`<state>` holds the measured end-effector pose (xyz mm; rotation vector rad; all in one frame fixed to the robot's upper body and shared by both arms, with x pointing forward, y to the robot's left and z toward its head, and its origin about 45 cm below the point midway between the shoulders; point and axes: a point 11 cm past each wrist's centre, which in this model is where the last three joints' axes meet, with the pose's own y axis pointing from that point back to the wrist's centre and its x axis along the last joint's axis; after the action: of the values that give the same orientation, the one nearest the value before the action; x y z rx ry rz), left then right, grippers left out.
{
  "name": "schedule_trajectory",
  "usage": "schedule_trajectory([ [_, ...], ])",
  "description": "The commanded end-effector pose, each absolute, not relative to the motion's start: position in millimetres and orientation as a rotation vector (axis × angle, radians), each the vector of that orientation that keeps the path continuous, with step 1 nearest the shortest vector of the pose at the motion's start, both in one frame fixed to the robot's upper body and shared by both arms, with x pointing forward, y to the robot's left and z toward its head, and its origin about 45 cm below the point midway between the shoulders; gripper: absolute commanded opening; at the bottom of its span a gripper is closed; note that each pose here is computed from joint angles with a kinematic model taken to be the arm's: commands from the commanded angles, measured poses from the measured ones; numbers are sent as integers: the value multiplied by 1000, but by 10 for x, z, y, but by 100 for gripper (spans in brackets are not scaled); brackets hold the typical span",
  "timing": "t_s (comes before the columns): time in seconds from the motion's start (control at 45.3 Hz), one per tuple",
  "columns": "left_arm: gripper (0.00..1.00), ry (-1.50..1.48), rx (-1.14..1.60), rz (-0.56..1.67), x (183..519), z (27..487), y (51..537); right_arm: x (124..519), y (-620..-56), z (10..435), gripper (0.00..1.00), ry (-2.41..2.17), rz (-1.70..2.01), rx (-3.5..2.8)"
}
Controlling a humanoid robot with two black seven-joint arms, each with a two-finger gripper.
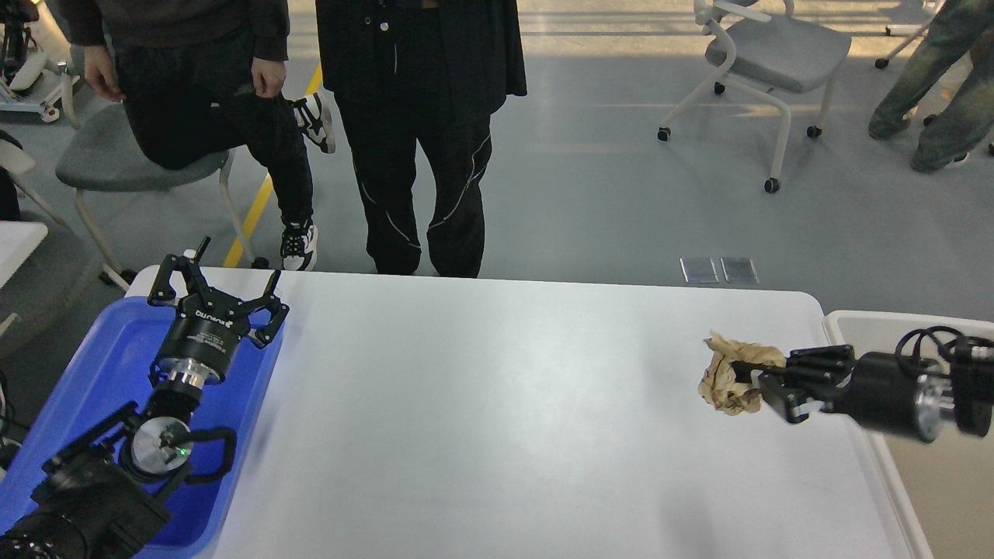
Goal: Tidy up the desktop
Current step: 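Lift the paper with the right gripper and carry it toward the white bin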
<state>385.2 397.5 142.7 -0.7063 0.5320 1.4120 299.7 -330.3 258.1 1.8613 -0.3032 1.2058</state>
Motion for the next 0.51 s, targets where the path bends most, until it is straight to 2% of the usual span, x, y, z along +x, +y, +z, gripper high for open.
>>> schedule_trajectory([
  [0.0, 100, 532, -706, 1414, 3852, 1426, 3976, 3208, -3290, 3361, 0, -369, 1185, 1868],
  [0.287, 100, 532, -706, 1414, 3852, 1426, 3976, 3243, -3272, 3548, 0, -385, 1198, 1864],
  [0.485, 100, 532, -706, 1414, 3852, 1426, 3976, 3205, -3487, 3592, 0, -469, 1140, 1857],
])
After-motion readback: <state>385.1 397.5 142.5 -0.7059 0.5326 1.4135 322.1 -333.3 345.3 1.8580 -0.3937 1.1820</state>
